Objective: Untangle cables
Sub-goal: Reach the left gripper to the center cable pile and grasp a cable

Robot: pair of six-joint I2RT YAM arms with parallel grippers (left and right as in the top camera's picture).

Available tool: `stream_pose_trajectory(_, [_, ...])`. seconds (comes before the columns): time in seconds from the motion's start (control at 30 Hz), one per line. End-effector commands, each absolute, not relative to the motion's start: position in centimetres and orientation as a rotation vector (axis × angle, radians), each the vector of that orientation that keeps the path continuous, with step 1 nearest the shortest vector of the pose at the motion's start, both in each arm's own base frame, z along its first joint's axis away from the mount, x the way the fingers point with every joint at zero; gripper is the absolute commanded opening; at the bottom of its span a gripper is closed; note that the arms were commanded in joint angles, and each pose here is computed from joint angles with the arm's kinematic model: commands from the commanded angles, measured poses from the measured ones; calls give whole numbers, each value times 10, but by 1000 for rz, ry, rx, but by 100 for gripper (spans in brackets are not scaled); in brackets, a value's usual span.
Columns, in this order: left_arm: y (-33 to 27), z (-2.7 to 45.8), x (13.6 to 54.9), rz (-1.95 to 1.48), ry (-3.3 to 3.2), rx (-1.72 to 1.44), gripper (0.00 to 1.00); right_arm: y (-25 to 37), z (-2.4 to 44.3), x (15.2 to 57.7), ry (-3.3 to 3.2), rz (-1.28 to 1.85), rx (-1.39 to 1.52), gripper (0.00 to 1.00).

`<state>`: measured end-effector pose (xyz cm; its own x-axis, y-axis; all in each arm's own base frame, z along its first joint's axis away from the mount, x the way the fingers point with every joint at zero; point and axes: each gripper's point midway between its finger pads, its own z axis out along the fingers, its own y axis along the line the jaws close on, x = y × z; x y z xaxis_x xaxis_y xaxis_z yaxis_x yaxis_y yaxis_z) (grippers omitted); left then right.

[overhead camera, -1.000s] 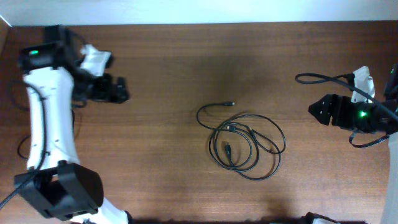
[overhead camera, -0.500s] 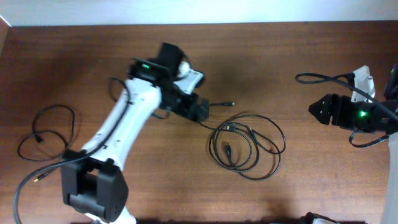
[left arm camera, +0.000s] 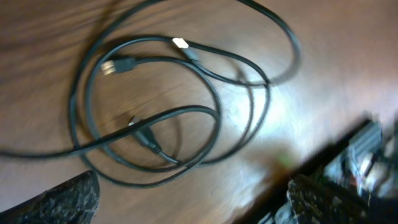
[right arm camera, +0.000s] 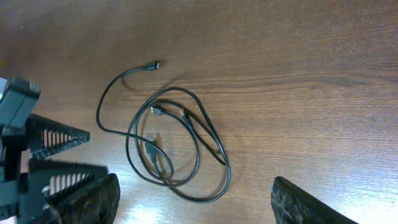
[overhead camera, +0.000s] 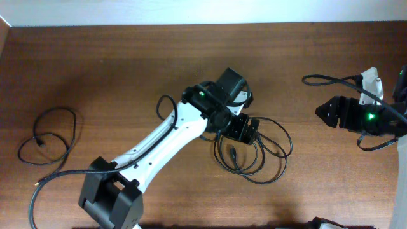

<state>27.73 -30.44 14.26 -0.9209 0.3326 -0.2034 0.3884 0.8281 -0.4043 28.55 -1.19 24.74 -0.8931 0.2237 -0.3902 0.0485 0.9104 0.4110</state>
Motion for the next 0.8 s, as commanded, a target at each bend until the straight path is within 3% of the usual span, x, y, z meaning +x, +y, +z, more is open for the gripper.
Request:
stream_pose_trajectory(0.0, [-289, 138, 290, -418, 2901, 66, 99, -14, 248, 286, 2637, 536, 189, 77])
stream_pose_trajectory(0.17, [-300, 130, 297, -270, 2793, 86, 99, -14, 247, 285, 2640, 537, 191, 77])
stream_pose_trajectory(0.43, [-311, 60, 286, -156, 2939, -51, 99, -13, 246, 283, 2650, 542, 195, 77])
stream_pose_trajectory(0.67, [-309, 37, 284, -97, 2977, -46, 99, -13, 246, 283, 2650, 542, 195, 76])
stream_pose_trajectory(0.7, [-309, 37, 284, -98, 2978, -46, 95, -13, 246, 283, 2650, 542, 195, 77])
stream_pose_trajectory(0.77, [-311, 37, 282, -112, 2987, -44, 52, -13, 246, 283, 2650, 542, 194, 77])
